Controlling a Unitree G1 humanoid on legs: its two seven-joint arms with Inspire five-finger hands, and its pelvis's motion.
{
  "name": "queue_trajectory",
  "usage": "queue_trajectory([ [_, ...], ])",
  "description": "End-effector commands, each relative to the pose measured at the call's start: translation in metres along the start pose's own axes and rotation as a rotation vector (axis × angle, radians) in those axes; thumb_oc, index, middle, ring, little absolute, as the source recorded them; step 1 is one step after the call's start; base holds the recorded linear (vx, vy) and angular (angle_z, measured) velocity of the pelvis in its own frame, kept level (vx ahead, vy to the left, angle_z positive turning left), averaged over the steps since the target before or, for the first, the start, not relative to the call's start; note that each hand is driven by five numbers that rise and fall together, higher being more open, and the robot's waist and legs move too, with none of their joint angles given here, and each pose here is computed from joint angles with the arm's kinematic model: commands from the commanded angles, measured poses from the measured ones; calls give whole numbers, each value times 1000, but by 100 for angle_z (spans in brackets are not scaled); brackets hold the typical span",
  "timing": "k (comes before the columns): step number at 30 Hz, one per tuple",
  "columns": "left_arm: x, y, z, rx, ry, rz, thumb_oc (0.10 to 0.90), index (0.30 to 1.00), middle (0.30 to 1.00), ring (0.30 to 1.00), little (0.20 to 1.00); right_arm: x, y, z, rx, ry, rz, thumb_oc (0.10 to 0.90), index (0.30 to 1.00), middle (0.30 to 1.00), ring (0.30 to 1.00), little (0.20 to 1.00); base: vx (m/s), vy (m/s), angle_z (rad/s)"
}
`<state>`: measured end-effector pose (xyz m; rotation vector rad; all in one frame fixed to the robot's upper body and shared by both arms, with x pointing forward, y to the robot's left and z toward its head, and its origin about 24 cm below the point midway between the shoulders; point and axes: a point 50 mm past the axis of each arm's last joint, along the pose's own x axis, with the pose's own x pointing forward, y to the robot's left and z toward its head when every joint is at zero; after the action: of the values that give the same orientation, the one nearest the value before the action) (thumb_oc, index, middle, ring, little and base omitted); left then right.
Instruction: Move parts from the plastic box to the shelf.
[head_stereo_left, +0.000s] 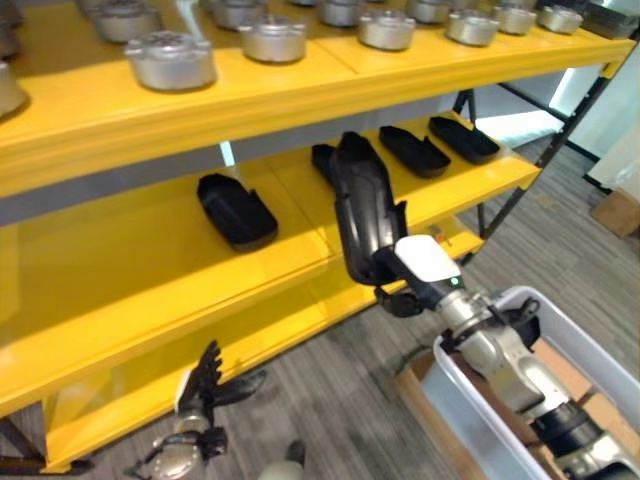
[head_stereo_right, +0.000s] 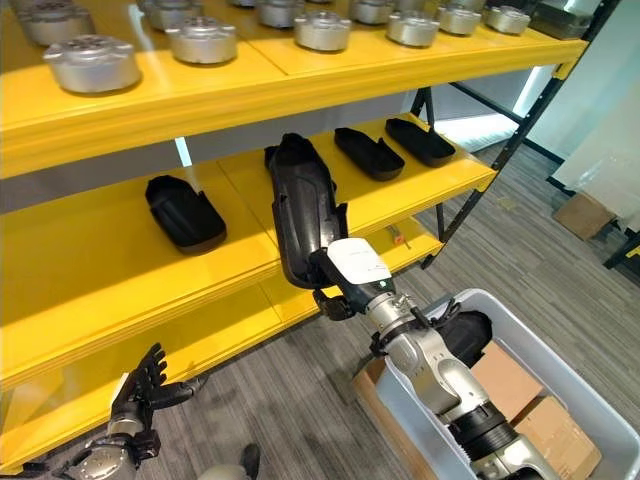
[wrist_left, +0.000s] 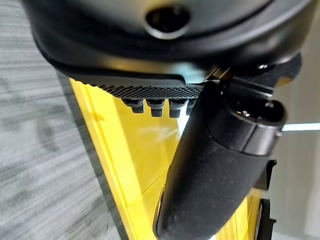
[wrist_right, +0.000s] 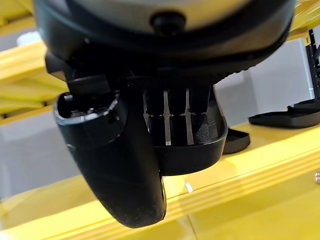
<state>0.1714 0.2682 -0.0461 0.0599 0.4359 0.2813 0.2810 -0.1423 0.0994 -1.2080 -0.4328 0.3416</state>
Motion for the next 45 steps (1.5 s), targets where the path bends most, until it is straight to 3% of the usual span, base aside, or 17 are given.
queue_trajectory([
  [1, 11, -16, 38, 22, -192, -58, 900, 1000, 1000, 1000, 1000, 17, -62, 5, -71, -100, -233, 400, 300, 300, 300, 300, 68, -13, 25],
  [14, -1, -22, 17, -56, -123, -66, 900, 1000, 1000, 1000, 1000, 7, -61, 5, -8, -124, -211, 400, 300, 300, 300, 300, 38, -91, 28],
  [25, 4, -33, 23, -83, -137, -99, 900, 1000, 1000, 1000, 1000, 7, -83, 2, -92, -128, -273, 400, 300, 300, 300, 300, -37, -37, 48],
  [36, 3, -34, 22, -101, -125, -94, 900, 1000, 1000, 1000, 1000, -2, -91, -5, -121, -92, -306, 400, 300, 300, 300, 300, 78, 171, 23],
  [45, 8, -25, 32, 8, -155, -113, 900, 1000, 1000, 1000, 1000, -6, -90, -8, -137, -56, -313, 400, 300, 300, 300, 300, 81, 242, 35],
])
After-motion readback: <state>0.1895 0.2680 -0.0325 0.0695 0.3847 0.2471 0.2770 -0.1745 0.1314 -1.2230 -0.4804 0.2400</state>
